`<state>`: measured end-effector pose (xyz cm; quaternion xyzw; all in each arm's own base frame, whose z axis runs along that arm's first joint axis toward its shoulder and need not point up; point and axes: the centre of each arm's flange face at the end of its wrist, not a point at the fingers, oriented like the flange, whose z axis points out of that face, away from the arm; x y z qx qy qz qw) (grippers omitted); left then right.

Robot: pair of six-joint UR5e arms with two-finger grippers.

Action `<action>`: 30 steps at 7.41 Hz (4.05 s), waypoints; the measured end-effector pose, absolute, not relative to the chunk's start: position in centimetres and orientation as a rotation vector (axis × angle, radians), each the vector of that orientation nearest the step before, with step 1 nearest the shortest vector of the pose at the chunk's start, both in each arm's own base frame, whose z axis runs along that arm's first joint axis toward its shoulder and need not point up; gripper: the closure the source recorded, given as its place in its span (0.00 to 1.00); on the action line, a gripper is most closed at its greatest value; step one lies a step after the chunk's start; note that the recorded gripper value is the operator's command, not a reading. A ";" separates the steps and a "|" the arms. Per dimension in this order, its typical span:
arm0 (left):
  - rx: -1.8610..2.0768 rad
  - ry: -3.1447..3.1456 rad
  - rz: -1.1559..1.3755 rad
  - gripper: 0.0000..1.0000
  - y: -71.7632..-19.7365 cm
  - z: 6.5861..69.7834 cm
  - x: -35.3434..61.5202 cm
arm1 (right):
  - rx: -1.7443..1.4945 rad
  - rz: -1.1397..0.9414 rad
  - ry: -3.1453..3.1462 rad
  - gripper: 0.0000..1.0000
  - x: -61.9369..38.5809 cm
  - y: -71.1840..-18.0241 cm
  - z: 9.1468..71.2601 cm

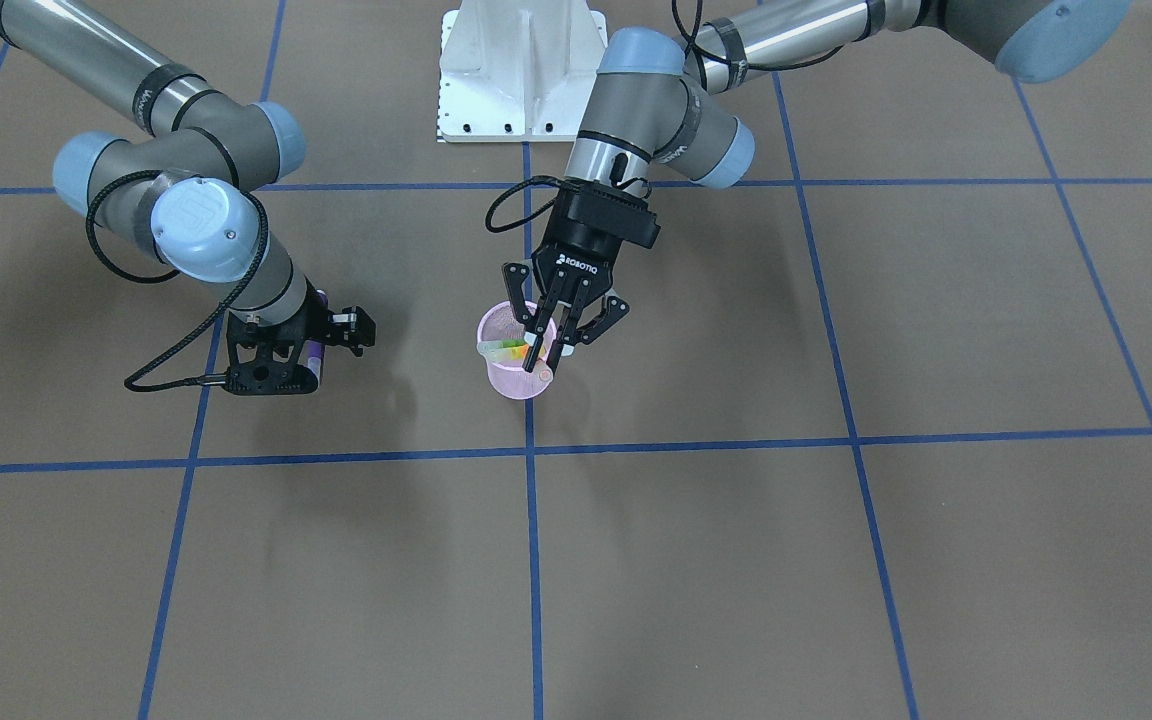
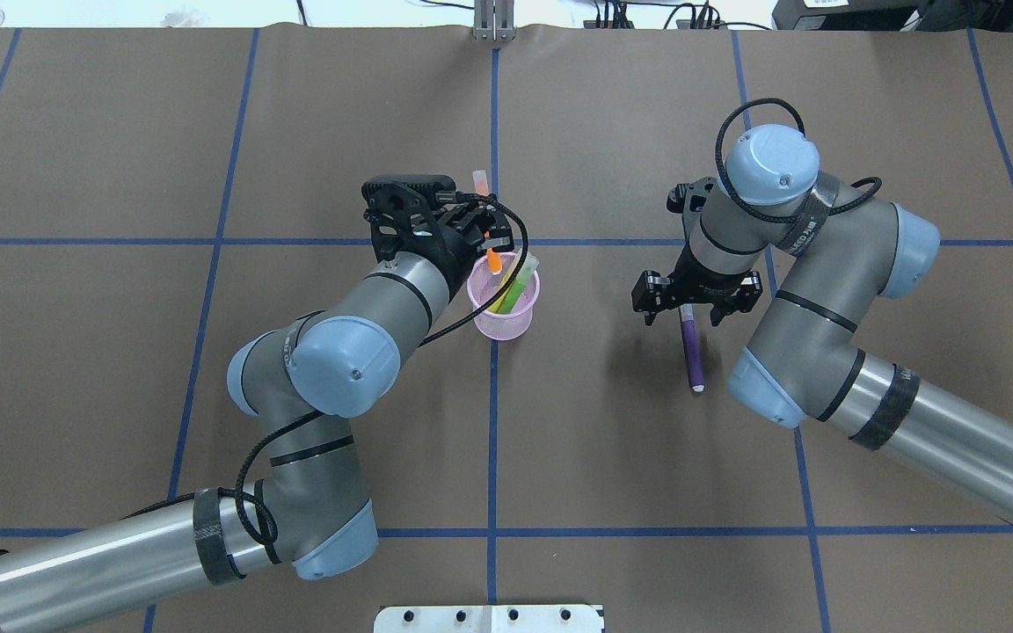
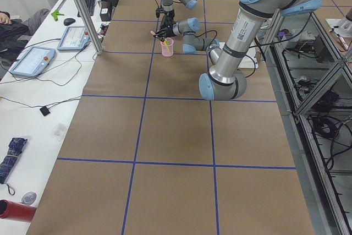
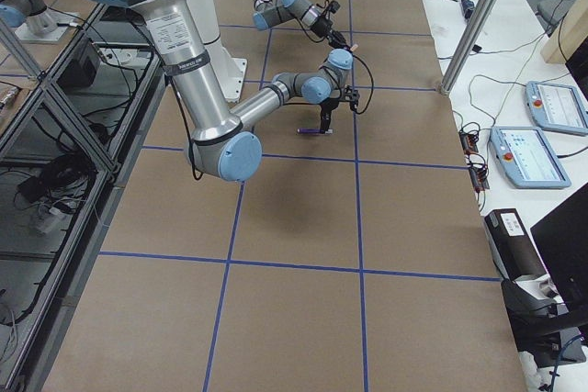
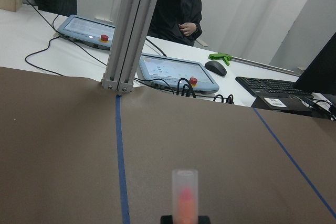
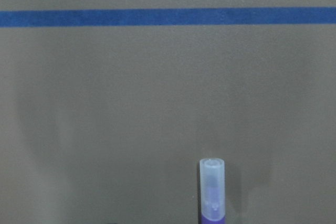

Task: Collect pens into pen holder
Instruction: 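Lower the orange marker into the pink cup while the right gripper closes on purple, then open the left gripper and raise it from the cup while the right lifts purple, then withdraw the left arm away while the right carries the purple marker over the cup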

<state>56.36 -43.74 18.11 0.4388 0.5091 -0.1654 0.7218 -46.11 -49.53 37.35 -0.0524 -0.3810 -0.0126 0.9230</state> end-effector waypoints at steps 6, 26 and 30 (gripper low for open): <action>0.954 1.112 -0.349 0.01 -43.0 19.1 57.7 | -0.112 -0.026 -0.779 0.15 -46.0 -49.4 37.9; 0.875 1.177 -0.283 0.01 -48.0 13.1 49.8 | -0.082 -0.041 -0.788 1.00 -45.2 -48.9 37.7; 0.591 1.085 -0.171 0.01 -53.2 18.3 40.5 | 0.082 0.014 -0.897 1.00 -38.9 -50.4 29.6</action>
